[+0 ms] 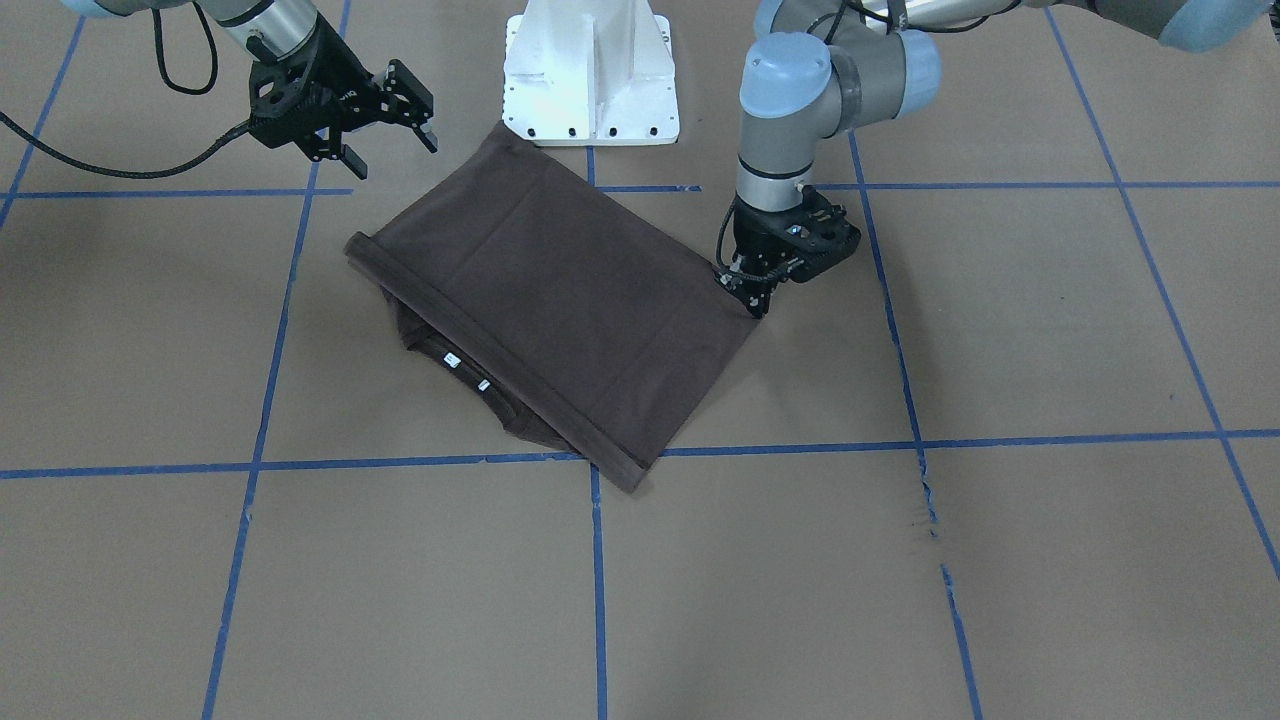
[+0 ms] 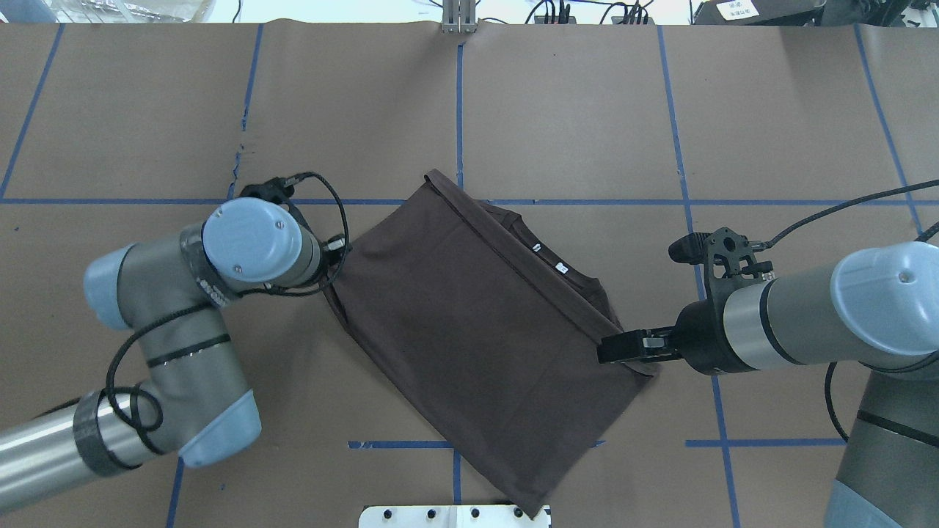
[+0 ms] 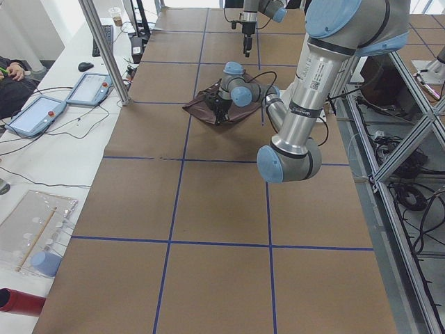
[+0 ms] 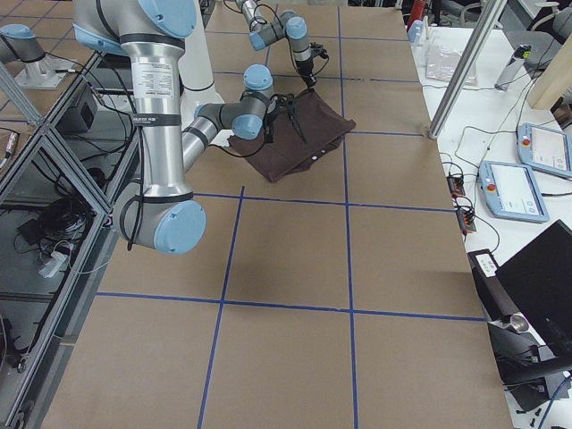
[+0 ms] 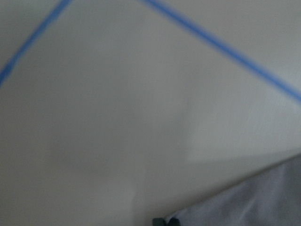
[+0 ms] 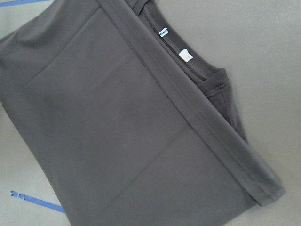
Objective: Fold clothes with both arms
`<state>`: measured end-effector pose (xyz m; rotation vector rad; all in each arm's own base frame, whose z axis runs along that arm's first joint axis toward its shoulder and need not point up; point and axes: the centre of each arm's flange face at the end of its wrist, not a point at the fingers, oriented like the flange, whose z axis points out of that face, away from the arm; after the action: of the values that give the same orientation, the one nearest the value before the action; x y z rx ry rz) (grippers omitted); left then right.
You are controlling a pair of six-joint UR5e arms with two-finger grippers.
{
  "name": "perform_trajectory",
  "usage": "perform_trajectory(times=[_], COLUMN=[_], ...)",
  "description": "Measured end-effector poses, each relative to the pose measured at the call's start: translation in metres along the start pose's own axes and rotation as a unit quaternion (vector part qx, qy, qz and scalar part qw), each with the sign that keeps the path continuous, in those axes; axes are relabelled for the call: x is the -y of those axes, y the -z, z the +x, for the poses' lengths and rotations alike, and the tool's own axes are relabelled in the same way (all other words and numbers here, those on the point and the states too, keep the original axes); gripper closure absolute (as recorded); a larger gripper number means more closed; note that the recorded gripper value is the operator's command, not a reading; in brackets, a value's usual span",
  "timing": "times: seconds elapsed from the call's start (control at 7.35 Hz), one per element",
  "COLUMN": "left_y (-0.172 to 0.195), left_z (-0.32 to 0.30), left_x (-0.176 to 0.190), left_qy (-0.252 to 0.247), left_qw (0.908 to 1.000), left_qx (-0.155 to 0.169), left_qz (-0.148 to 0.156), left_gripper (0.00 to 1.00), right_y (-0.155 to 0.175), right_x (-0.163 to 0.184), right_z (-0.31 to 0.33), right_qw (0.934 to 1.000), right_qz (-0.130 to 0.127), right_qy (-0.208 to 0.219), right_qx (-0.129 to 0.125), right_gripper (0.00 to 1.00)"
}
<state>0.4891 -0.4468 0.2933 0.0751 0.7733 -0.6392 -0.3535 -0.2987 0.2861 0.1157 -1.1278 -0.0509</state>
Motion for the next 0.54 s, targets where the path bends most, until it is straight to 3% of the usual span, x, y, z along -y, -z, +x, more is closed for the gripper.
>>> perform_trajectory(times=[0.27,0.54], left_y=[-0.039,-0.070], left_z=[0.049,0.104], left_x=[0.067,0.103], left_qy=[-0.028,-0.065], left_qw=[0.9985,0.9940], left_qx=[-0.036,-0.073], left_qz=[0.031,0.049], left_gripper=[1.00,1.00], right_y=[-0.002,-0.005], right_x=[0.000,0.001], right_z=[0.000,0.001], right_qw=[1.0000,1.0000], right_qz=[0.001,0.001], right_qy=[0.000,0.000], right_qx=[-0.001,-0.003], right_gripper=[0.00,0.00])
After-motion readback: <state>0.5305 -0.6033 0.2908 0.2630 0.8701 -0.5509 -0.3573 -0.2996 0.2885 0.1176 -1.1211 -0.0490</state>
